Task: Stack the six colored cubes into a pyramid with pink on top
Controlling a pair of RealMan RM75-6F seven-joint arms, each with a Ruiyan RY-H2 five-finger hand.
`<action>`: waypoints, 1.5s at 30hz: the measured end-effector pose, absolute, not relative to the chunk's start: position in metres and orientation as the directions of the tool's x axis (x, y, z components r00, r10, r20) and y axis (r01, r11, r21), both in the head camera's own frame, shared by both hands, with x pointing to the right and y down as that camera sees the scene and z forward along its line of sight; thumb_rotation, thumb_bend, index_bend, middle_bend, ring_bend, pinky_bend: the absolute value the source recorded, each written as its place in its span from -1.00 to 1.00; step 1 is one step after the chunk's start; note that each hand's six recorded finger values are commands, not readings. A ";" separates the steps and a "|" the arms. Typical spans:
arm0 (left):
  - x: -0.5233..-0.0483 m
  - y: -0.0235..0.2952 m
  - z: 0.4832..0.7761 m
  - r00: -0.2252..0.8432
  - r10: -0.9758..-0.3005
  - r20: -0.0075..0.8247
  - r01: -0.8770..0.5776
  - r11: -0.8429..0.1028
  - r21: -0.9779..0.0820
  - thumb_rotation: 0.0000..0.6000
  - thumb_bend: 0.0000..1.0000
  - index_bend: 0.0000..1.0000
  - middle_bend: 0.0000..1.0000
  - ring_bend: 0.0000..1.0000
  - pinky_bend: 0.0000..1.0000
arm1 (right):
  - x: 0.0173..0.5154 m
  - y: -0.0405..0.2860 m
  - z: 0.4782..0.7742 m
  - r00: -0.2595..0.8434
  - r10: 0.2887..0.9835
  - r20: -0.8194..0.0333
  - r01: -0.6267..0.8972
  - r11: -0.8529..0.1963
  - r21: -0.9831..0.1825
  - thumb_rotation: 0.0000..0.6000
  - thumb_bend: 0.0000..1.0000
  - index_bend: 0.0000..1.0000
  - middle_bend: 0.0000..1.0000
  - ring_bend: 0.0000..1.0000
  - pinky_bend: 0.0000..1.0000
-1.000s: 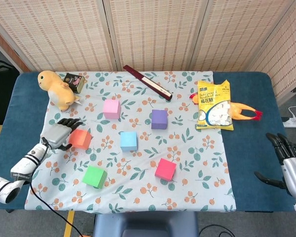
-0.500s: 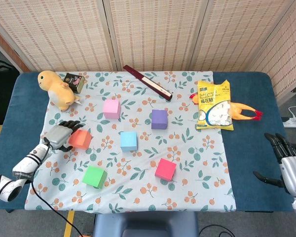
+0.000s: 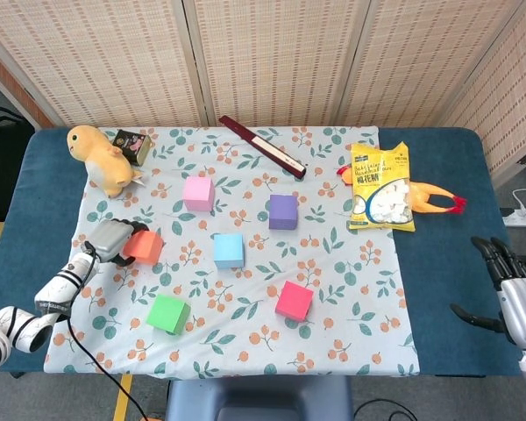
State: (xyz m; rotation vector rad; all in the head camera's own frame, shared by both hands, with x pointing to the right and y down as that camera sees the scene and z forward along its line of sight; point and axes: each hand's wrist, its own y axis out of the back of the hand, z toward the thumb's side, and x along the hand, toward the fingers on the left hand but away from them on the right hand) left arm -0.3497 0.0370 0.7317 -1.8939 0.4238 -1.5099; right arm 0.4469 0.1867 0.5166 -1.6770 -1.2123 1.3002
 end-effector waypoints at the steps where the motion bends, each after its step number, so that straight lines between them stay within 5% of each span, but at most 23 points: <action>1: -0.348 0.036 0.731 0.280 -0.627 0.727 0.140 -0.722 -0.677 1.00 -0.36 -0.26 -0.28 -0.35 -0.26 | 0.447 0.187 0.517 0.064 0.943 -0.326 0.259 -0.331 -0.907 0.90 -1.00 -1.00 -0.81 -0.94 -0.70; 11: -0.308 0.038 0.714 0.345 -0.646 0.681 0.037 -0.715 -0.698 1.00 -0.36 -0.23 -0.27 -0.33 -0.23 | 0.451 0.187 0.519 0.069 0.941 -0.331 0.267 -0.337 -0.903 0.90 -1.00 -1.00 -0.81 -0.94 -0.70; 45: -0.212 0.046 0.734 0.347 -0.646 0.680 0.120 -0.688 -0.715 1.00 -0.36 -0.29 -0.30 -0.33 -0.23 | 0.473 0.196 0.519 0.014 0.942 -0.335 0.274 -0.326 -0.905 0.90 -1.00 -1.00 -0.81 -0.94 -0.70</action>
